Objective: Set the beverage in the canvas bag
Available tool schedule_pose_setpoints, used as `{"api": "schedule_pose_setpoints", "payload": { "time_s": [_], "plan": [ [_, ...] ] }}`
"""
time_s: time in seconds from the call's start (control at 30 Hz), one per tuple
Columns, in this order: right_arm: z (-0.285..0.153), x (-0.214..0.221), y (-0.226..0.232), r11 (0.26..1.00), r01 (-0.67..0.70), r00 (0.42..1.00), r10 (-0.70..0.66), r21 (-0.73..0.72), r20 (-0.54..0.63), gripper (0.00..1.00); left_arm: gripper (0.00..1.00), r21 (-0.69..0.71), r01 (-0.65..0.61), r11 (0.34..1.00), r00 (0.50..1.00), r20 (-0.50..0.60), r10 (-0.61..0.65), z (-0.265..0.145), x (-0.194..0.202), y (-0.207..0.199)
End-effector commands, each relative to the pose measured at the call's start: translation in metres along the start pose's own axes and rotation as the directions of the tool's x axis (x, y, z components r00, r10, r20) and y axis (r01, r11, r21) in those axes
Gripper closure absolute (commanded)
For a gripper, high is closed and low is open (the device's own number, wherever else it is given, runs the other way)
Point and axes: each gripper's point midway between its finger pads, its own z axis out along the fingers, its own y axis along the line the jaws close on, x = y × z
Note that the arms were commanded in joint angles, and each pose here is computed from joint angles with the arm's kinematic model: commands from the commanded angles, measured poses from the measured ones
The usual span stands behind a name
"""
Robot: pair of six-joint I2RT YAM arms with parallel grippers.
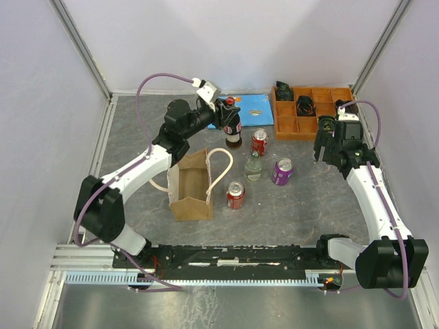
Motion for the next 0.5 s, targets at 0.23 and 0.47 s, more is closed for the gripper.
{"api": "schedule_pose_setpoints", "payload": {
  "time_s": [0.23,0.47],
  "plan": [
    [0.007,0.002,0.011,0.998,-0.038,0.999,0.039,-0.048,0.019,0.01,0.97,-0.103,-0.166,0.981,0.916,0.351,0.192,-0.094,-0.21,-0.024],
    [0.009,0.001,0.016,0.997,-0.039,0.999,0.04,-0.067,0.013,0.01,0.97,-0.208,-0.177,0.962,0.931,0.282,0.232,-0.133,-0.213,-0.018]
  ]
}}
